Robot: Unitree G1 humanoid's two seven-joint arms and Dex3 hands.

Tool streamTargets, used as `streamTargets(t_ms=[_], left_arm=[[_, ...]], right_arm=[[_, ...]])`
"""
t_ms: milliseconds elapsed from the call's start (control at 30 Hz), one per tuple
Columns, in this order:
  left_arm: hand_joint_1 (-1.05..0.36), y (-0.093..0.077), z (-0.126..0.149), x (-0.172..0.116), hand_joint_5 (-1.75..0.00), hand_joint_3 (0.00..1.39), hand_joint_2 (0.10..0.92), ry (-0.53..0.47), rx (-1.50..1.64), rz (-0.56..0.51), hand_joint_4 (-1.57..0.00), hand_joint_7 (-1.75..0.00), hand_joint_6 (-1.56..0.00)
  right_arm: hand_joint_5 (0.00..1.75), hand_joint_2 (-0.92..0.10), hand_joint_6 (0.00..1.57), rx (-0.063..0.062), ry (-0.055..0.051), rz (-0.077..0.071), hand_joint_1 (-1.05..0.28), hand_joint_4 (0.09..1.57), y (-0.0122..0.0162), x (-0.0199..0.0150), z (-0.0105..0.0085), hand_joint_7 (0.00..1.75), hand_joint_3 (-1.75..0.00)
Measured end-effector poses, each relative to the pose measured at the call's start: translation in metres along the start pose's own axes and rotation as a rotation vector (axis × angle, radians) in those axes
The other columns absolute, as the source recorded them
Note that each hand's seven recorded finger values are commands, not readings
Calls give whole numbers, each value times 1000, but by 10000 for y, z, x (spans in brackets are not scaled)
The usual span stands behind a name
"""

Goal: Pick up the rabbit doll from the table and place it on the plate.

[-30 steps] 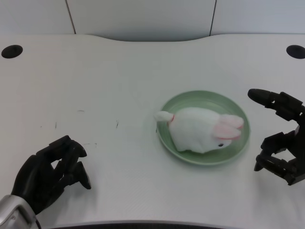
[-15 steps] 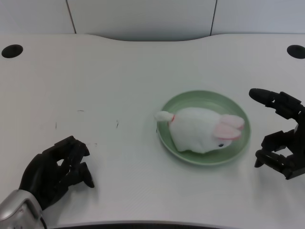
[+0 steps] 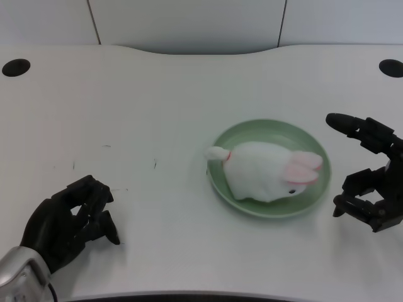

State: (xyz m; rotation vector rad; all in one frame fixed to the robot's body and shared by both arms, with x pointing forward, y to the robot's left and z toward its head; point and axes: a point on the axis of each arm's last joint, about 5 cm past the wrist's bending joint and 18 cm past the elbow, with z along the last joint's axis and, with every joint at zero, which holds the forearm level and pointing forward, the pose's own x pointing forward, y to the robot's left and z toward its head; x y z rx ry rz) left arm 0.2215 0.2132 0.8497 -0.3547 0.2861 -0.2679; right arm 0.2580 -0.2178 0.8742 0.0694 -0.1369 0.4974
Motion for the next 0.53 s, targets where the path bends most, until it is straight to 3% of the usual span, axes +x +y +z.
streamTargets(t_ms=[67, 133, 400, 467, 533], left_arm=[[-671, 0, 1, 0, -1746, 454, 921, 0, 1, 0, -820, -1714, -545], [-674, -2, 4, 0, -1746, 449, 921, 0, 4, 0, -837, -1691, -581], [-672, -15, 27, -2, -1746, 426, 921, -12, 13, -5, -848, -1694, -574], [-661, -15, 24, -9, -1746, 438, 921, -9, 9, -1, -848, -1698, -573], [-666, -15, 22, -10, -1746, 447, 921, -6, 8, -1, -856, -1704, -576]], right_arm=[[629, -108, 1457, 0, -2, -1, -41, 1471, 6, -3, -10, 246, -996], [617, -100, 1462, -6, -9, -1, -49, 1468, 7, -1, -3, 244, -1002], [592, -87, 1457, -12, -16, 3, -33, 1476, 6, 5, 9, 228, -1031], [589, -87, 1459, -17, -22, 5, 39, 1496, 7, 9, 20, 224, -1049], [583, -79, 1462, -27, -37, 10, 82, 1513, 7, 24, 50, 221, -1061]])
